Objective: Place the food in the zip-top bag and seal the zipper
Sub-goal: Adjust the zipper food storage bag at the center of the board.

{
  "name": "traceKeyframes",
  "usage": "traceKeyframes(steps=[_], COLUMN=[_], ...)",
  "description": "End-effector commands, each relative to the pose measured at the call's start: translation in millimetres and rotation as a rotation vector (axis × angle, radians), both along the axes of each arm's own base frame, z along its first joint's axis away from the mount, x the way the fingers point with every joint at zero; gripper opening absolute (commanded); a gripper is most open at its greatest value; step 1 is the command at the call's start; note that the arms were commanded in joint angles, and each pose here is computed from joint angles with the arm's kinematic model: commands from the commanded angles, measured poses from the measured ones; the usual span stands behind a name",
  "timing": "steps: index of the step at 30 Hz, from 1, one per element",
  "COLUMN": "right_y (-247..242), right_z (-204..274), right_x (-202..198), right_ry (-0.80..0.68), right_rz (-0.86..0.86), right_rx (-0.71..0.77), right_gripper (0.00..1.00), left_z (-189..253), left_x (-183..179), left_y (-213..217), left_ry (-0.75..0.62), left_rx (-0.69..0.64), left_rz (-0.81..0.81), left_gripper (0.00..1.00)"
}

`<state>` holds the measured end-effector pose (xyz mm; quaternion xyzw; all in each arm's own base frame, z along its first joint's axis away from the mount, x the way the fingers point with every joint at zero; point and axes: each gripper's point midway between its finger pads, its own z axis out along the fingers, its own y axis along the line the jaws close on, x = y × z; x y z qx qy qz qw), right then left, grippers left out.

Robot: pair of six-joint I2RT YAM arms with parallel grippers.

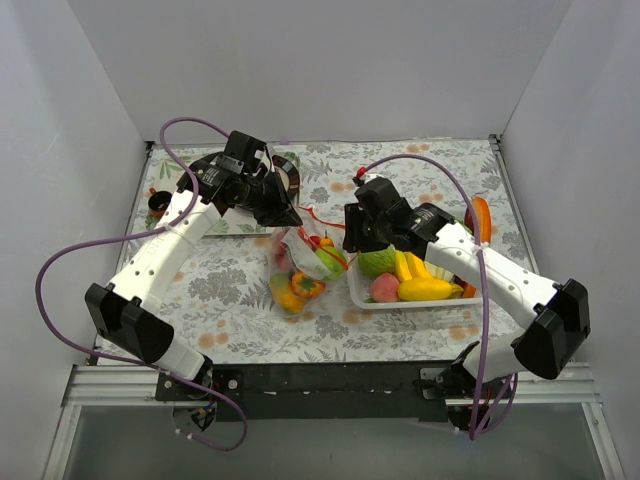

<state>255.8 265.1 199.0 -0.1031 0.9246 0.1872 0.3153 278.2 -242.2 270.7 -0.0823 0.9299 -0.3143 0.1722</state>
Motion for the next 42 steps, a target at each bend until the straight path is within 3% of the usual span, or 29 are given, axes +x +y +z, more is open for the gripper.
traceKeyframes(steps=[1,2,4,9,12,17,25,30,33,37,40,42], right_y=[16.1,16.9,24.7,78.8,57.0,18.0,44.5,40.0,34.9,16.7,1.4,-12.1], right_z=[14.4,16.7,33.0,85.0,64.8,49.0,83.3,83.4,59.7,61.2,76.3,85.3], right_x=[11.4,15.1,15.8,-8.3,2.8,21.1,5.6,3.7,2.3,-1.4,-5.0,-9.6], right_ry=[-0.041,-0.045,-0.051,-0.107,-0.107,-0.075,-0.107,-0.122,-0.089,-0.125,-0.173,-0.187], right_rz=[0.02,0.009,0.011,0.131,0.064,-0.011,0.088,0.093,0.093,0.078,0.069,0.048], right_rx=[0.051,0.045,0.075,0.157,0.08,0.115,0.162,0.155,0.103,0.086,0.09,0.068], right_gripper=[0.4,0.19,0.01,0.01,0.01,0.01,0.01,0.01,0.1,0.43,0.61,0.66], left_z=[29.5,29.3,21.9,3.2,7.2,21.5,13.3,31.0,15.2,9.4,5.6,5.5], left_x=[-5.2,-5.5,-5.7,-5.3,-5.1,-6.2,-0.1,10.0,7.3,2.5,1.4,0.5], left_y=[-0.3,1.1,3.6,-1.0,0.8,10.9,25.3,29.9,25.1,23.0,25.0,24.8], left_ry=[-0.075,-0.077,-0.062,-0.016,-0.029,-0.06,-0.053,-0.107,-0.058,-0.065,-0.059,-0.06], left_rx=[-0.049,-0.045,-0.029,-0.037,-0.041,-0.012,0.066,0.083,0.086,0.061,0.069,0.066], left_rz=[-0.006,0.0,0.013,0.02,0.032,0.065,0.136,0.148,0.12,0.105,0.103,0.095], left_gripper=[0.0,0.0,0.0,0.0,0.0,0.0,0.0,0.0,0.0,0.0,0.0,0.0])
